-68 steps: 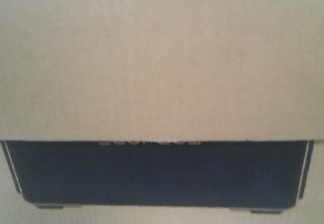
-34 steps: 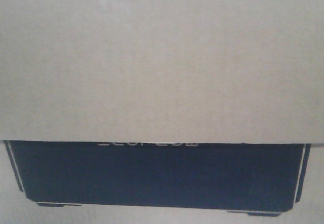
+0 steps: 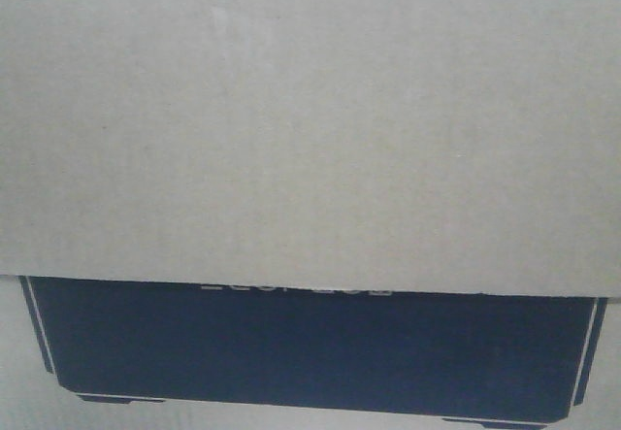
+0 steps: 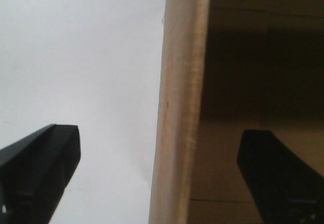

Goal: Grab box from left shelf to table start
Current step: 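Withdraw both grippers from the box walls and back away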

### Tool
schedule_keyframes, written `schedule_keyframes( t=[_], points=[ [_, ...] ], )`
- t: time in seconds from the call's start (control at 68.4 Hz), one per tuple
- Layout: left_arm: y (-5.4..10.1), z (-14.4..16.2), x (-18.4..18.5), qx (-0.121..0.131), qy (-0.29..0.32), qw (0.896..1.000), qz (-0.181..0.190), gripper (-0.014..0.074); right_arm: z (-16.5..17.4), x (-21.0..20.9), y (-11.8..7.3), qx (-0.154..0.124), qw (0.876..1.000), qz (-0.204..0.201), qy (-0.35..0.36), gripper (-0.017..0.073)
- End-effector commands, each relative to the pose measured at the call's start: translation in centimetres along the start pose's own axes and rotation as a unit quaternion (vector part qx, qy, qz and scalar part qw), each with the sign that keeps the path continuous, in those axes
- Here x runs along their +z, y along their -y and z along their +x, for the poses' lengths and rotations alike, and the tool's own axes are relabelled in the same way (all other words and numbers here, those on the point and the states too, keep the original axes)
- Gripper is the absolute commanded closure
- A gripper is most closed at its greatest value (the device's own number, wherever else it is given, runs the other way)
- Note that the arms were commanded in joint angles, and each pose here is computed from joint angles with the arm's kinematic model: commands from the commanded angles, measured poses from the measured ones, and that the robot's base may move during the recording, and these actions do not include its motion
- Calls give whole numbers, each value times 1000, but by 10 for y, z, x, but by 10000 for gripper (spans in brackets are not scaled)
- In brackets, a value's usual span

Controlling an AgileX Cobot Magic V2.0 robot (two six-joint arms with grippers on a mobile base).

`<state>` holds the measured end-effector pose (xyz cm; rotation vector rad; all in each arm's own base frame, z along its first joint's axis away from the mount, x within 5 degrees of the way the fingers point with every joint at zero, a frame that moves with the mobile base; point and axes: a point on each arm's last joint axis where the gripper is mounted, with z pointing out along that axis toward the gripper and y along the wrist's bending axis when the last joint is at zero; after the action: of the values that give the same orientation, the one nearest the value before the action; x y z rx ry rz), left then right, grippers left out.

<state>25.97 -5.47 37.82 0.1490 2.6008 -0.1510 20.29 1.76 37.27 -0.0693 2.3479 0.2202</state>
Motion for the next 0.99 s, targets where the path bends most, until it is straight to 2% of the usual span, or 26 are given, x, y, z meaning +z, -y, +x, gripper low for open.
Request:
schedule_keyframes(
  t=[0.0, 0.088, 0.19, 0.278, 0.424, 0.556, 0.775, 0.877, 0.98],
  points=[
    [3, 1, -47, 4, 82, 996, 13, 59, -12, -34, -5, -12, 997, 3, 77, -65],
    [3, 14, -77, 10, 123, 992, 17, 103, -7, -55, -9, -9, 995, 0, 99, -50],
    [2, 31, -101, 16, 159, 987, 18, 184, 4, -76, -13, -7, 994, -2, 114, 50],
    [1, 55, -121, 19, 200, 979, 20, 305, 18, -95, -16, -12, 992, -4, 128, 213],
    [-4, 105, -132, 19, 252, 967, 24, 530, 51, -117, -19, -19, 986, -4, 166, 523],
    [-8, 148, -129, 19, 302, 953, 26, 700, 84, -126, -19, -22, 978, -3, 206, 503],
    [-17, 205, -103, 23, 388, 921, 22, 694, 135, -113, -14, -26, 963, 4, 268, 503],
    [-19, 220, -90, 23, 412, 910, 23, 694, 152, -104, -11, -29, 957, 9, 289, 503],
    [-20, 227, -81, 22, 420, 907, 24, 694, 163, -97, -9, -29, 950, 11, 311, 503]
  ],
)
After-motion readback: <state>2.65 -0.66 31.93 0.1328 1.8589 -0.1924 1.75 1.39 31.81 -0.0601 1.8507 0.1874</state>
